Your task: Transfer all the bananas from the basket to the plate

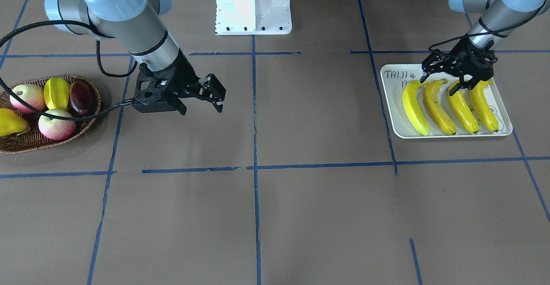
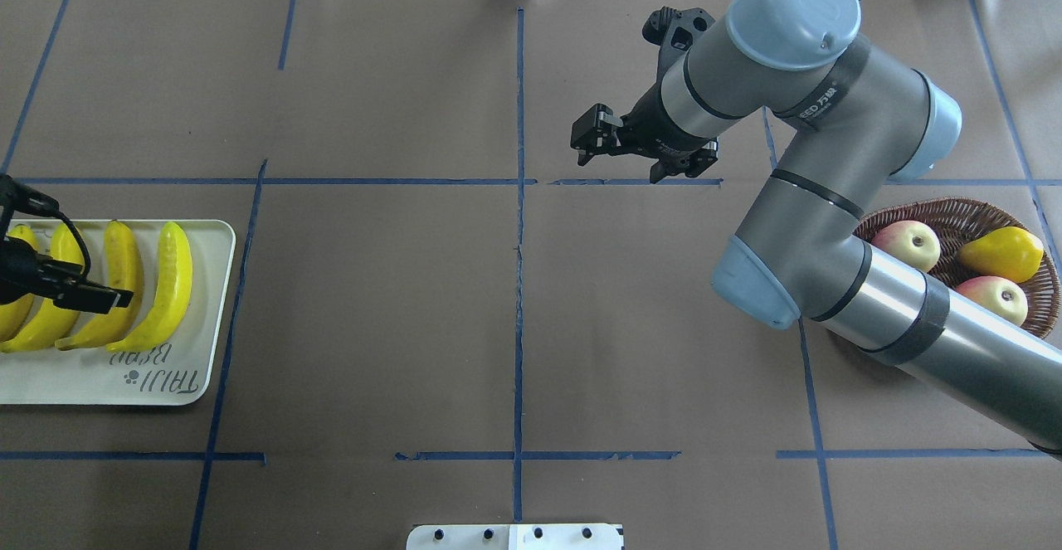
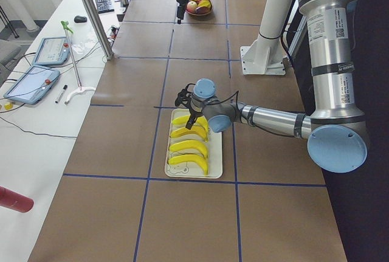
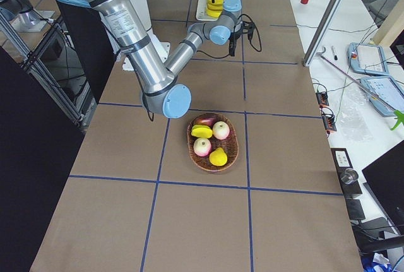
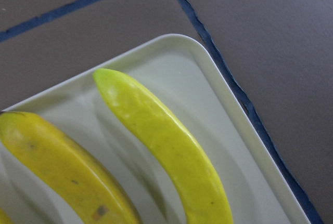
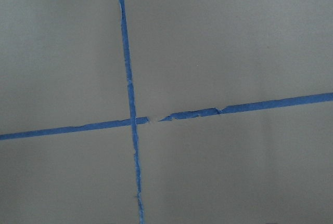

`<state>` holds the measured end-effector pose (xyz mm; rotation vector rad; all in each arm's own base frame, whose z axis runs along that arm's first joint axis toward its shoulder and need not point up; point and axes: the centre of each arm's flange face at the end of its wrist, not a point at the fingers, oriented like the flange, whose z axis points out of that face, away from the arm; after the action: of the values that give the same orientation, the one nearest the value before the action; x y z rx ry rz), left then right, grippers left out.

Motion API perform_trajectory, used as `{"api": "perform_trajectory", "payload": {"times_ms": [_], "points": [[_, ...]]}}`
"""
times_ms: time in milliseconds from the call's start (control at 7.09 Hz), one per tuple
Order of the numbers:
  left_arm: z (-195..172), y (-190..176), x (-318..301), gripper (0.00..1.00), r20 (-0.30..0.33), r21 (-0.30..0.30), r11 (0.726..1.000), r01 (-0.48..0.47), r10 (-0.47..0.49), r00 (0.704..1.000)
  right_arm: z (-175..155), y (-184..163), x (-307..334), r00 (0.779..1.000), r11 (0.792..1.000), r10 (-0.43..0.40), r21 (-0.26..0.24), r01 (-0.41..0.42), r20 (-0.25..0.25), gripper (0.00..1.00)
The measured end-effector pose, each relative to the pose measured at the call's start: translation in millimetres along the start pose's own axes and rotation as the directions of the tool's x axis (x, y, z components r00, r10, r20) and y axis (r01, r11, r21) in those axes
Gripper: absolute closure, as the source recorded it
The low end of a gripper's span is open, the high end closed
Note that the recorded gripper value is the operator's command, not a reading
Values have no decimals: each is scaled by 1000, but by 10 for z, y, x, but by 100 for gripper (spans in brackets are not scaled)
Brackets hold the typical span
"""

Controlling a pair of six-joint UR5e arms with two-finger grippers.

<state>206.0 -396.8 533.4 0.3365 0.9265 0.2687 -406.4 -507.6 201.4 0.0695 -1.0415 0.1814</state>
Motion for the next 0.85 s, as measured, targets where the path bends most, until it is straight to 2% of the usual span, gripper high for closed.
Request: {"api": "perform_trajectory", "payload": {"times_ms": [141, 282, 423, 564, 846], "points": [[-157, -71, -108, 0, 34, -28, 998, 58, -57, 998, -119, -111, 122, 1000, 1000, -1, -14, 1, -26, 0], [-322, -133, -227, 0, 75, -54, 995, 78, -74, 994, -284, -173, 280, 997, 999, -35, -32, 33, -67, 0], [-517, -176, -429, 0, 110, -87, 995, 58, -48, 993, -469, -190, 496, 988, 994, -106, -53, 100, -116, 0], [-738, -182, -713, 0, 133, -122, 992, 25, -9, 991, -653, -193, 833, 967, 979, -198, -80, 187, -163, 0], [-1189, -60, -1432, 0, 177, -161, 987, -14, 43, 983, -946, -241, 1773, 905, 931, -360, -142, 335, -225, 0]]}}
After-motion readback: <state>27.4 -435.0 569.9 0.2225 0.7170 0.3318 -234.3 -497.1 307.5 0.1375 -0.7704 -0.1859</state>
